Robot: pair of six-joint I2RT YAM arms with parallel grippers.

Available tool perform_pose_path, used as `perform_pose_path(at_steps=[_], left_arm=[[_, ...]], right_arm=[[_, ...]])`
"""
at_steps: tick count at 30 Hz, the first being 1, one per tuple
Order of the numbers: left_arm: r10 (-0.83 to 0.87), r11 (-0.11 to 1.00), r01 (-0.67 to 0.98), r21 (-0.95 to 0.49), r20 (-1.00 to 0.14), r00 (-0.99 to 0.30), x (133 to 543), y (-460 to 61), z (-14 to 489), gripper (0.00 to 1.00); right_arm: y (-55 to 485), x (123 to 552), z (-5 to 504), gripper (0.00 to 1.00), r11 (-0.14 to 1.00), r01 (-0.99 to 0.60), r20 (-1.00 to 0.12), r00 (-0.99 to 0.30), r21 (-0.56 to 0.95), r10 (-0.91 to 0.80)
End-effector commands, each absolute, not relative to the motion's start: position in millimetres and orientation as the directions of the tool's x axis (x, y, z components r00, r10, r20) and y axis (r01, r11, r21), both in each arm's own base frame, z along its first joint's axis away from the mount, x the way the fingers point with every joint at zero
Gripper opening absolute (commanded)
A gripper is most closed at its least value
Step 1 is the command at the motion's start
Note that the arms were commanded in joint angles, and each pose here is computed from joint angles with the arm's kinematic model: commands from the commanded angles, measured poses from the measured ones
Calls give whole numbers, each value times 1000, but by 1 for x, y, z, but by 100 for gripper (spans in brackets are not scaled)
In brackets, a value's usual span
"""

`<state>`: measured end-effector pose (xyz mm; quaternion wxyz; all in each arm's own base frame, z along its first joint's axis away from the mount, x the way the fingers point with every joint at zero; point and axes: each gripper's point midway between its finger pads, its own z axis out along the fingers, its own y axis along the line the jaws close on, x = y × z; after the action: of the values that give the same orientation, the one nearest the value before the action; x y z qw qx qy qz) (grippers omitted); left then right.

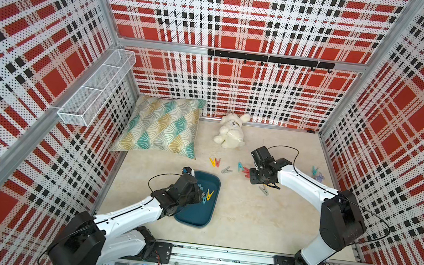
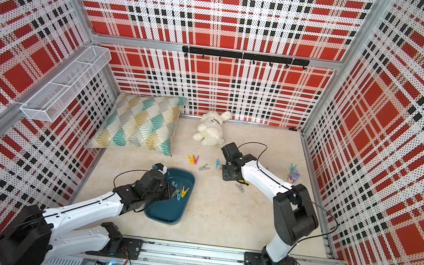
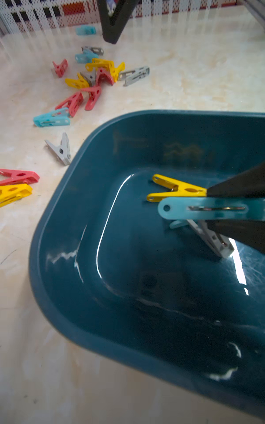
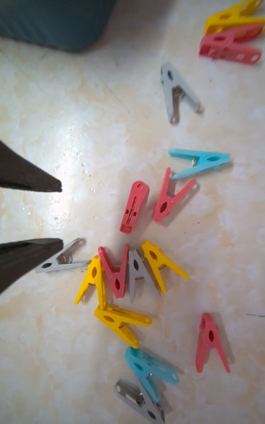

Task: Put the clothespins into the storage box
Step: Place the clothespin in the storage box.

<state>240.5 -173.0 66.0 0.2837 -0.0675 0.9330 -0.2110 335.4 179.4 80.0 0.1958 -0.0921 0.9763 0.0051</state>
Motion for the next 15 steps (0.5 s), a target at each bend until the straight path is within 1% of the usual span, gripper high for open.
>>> perform_pose_path(at_steps=[1,3,4,5,7,9,10,15], left_arm=[[-208,936,-11,-351,-529,-822,243,-167,67,11],[-201,942,-15,-334,-531,-823,242,-166,65,12],[-202,944,-18,-330,-533,-822,242,-165,65,15],[-202,945,-18,-328,-535,-820,242,-166,65,20],[-207,943,-21,-331,-541,-815,243,-166,68,34],[-217,940,-22,-340,-549,-807,244,-166,72,41],[-224,938,-23,-346,-554,-801,245,-166,75,42],[-250,926,-18,-377,-575,-779,249,-168,90,43]], right_arm=[[162,331,61,41,973,-196,-329,-917,-124,-227],[158,330,56,41,969,-197,-317,-919,-149,-236],[156,330,53,41,967,-199,-311,-920,-158,-240],[155,330,51,41,966,-200,-307,-920,-165,-243],[153,330,47,41,962,-206,-296,-921,-181,-253],[152,331,44,41,959,-208,-290,-922,-193,-258],[150,331,42,41,957,-212,-283,-922,-199,-263],[147,331,37,39,953,-218,-266,-925,-208,-270]])
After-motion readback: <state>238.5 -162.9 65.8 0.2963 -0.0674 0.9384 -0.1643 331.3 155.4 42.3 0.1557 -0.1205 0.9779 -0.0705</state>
